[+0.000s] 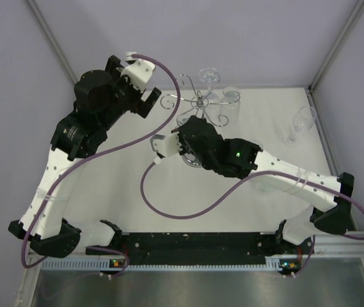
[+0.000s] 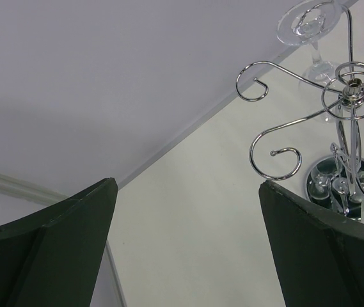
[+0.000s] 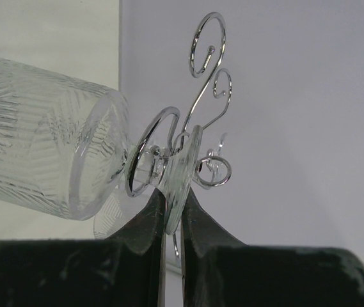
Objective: Place the wine glass upside down on the wine glass rack
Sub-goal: Turn the wine glass upside down at the wine rack.
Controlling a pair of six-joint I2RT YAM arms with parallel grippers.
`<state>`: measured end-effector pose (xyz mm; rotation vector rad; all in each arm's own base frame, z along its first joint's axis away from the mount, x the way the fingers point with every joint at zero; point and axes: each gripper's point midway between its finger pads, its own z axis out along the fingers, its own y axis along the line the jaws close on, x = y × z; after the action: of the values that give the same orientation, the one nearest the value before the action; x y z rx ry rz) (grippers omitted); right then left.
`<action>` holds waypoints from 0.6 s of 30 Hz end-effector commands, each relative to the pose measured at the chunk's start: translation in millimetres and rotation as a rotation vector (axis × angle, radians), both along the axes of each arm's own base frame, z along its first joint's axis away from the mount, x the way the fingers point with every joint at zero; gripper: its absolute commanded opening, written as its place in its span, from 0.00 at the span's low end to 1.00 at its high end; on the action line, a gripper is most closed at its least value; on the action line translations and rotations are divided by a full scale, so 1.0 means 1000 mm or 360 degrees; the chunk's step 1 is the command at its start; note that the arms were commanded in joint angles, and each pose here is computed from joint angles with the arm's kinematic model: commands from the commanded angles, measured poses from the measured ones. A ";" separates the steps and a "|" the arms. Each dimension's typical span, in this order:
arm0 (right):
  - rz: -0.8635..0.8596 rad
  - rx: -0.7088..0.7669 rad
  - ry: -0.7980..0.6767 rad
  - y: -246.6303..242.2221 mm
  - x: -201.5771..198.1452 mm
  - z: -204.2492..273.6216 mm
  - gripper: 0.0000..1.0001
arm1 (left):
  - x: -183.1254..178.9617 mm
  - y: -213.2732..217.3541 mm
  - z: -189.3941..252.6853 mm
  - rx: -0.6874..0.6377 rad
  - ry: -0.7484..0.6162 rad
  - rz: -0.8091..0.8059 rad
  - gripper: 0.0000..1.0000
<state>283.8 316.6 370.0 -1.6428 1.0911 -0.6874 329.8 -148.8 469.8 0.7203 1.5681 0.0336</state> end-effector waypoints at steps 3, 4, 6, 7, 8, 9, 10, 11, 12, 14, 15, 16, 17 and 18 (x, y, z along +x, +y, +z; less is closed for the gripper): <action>-0.0029 0.0260 -0.0115 -0.013 -0.005 0.048 0.00 | 0.001 0.004 0.017 -0.0029 -0.0087 0.0024 0.99; -0.0032 0.0263 -0.0113 -0.014 -0.004 0.047 0.00 | 0.001 0.004 0.017 -0.0025 -0.0086 0.0024 0.99; -0.0044 0.0263 -0.0109 -0.016 -0.001 0.046 0.00 | -0.001 0.005 0.017 -0.0026 -0.0091 0.0024 0.99; -0.0047 0.0261 -0.0104 -0.017 0.000 0.044 0.00 | 0.000 0.005 0.017 -0.0027 -0.0088 0.0024 0.99; -0.0056 0.0265 -0.0102 -0.019 0.002 0.044 0.00 | -0.001 0.006 0.018 -0.0027 -0.0093 0.0024 0.99; -0.0053 0.0262 -0.0095 -0.019 0.003 0.042 0.00 | -0.001 0.005 0.017 -0.0022 -0.0090 0.0021 0.99; -0.0060 0.0266 -0.0090 -0.020 0.004 0.041 0.00 | -0.001 0.005 0.017 -0.0024 -0.0092 0.0021 0.99; -0.0061 0.0273 -0.0090 -0.022 0.004 0.041 0.00 | -0.002 0.006 0.017 -0.0021 -0.0093 0.0021 0.99; -0.0064 0.0276 -0.0089 -0.023 0.005 0.041 0.00 | -0.001 0.006 0.017 -0.0019 -0.0094 0.0023 0.99; -0.0071 0.0285 -0.0086 -0.025 0.006 0.041 0.00 | -0.002 0.006 0.017 -0.0017 -0.0095 0.0020 0.99; -0.0073 0.0291 -0.0089 -0.026 0.006 0.043 0.00 | -0.002 0.006 0.017 -0.0018 -0.0097 0.0020 0.99; -0.0074 0.0287 -0.0086 -0.026 0.007 0.042 0.00 | -0.001 0.006 0.017 -0.0015 -0.0096 0.0020 0.99; -0.0081 0.0291 -0.0087 -0.027 0.008 0.042 0.00 | -0.002 0.006 0.017 -0.0016 -0.0097 0.0017 0.99; -0.0085 0.0291 -0.0085 -0.028 0.009 0.042 0.00 | -0.001 0.005 0.016 -0.0014 -0.0093 0.0015 0.99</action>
<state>292.2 305.2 368.3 -1.6182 1.1210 -0.6874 330.1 -148.2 470.1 0.7311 1.5632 0.0443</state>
